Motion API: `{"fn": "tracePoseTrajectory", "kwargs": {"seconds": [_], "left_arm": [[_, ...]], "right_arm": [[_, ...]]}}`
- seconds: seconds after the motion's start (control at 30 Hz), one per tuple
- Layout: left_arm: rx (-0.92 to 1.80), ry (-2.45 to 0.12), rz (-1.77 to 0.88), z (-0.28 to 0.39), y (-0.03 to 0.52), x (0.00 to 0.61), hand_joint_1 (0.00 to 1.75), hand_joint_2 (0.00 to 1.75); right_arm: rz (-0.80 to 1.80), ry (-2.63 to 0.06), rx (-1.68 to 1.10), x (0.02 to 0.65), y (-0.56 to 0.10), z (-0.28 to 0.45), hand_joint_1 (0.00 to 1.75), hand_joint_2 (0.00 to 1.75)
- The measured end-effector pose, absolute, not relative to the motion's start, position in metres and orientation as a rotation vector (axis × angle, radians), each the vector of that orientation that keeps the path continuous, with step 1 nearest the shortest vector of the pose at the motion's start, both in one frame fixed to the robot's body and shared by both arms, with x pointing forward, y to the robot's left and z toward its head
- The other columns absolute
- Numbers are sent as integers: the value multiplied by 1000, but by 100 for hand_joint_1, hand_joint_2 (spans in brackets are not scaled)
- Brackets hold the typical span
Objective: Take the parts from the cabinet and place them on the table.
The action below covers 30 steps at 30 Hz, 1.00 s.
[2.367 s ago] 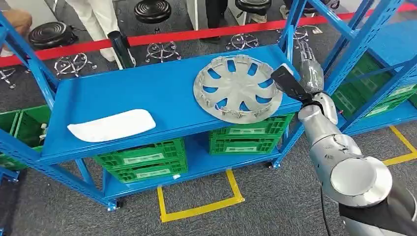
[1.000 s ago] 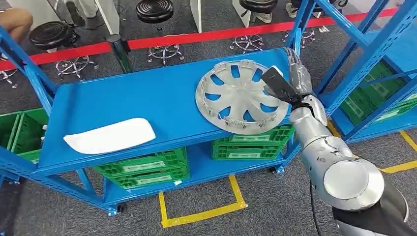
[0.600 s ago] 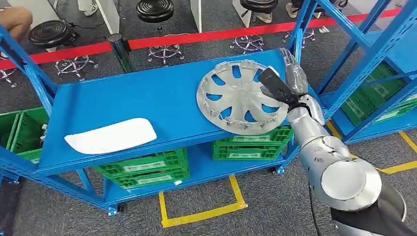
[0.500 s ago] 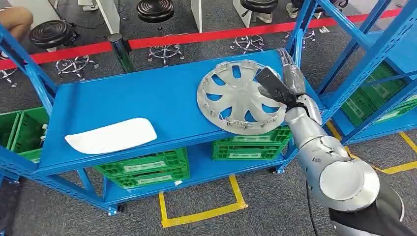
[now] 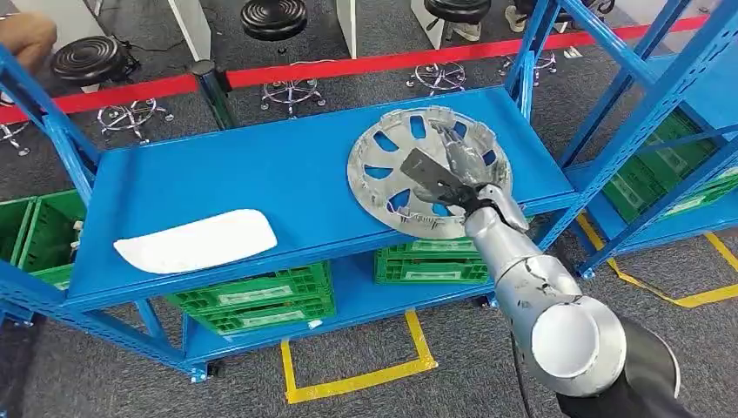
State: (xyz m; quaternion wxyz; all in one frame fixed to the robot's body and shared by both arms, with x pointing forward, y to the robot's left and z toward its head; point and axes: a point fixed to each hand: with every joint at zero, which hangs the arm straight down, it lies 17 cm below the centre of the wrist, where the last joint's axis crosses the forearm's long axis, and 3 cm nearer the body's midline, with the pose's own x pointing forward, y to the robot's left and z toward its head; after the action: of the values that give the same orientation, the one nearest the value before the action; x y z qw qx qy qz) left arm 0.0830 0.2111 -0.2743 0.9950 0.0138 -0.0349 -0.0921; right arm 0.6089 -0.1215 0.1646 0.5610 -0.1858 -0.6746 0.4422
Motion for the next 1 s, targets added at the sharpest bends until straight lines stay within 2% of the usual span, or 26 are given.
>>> {"fn": "tracePoseTrajectory", "kwargs": {"seconds": [0.2,0.63,0.8,1.0], "left_arm": [[28,-69,-184,-274,211,83,0,0],[30,-68,-192,-275,213,82,0,0],[30,-56,-181,-275,213,80,0,0],[34,-48,-159,-275,213,79,0,0]], "right_arm": [[1093,-1569,-423,604,-113,159,0,175],[1292,-1277,-377,572,-100,88,0,175],[1281,-1277,-500,582,-114,92,0,175],[1166,-1469,-834,607,-129,147,0,175]]}}
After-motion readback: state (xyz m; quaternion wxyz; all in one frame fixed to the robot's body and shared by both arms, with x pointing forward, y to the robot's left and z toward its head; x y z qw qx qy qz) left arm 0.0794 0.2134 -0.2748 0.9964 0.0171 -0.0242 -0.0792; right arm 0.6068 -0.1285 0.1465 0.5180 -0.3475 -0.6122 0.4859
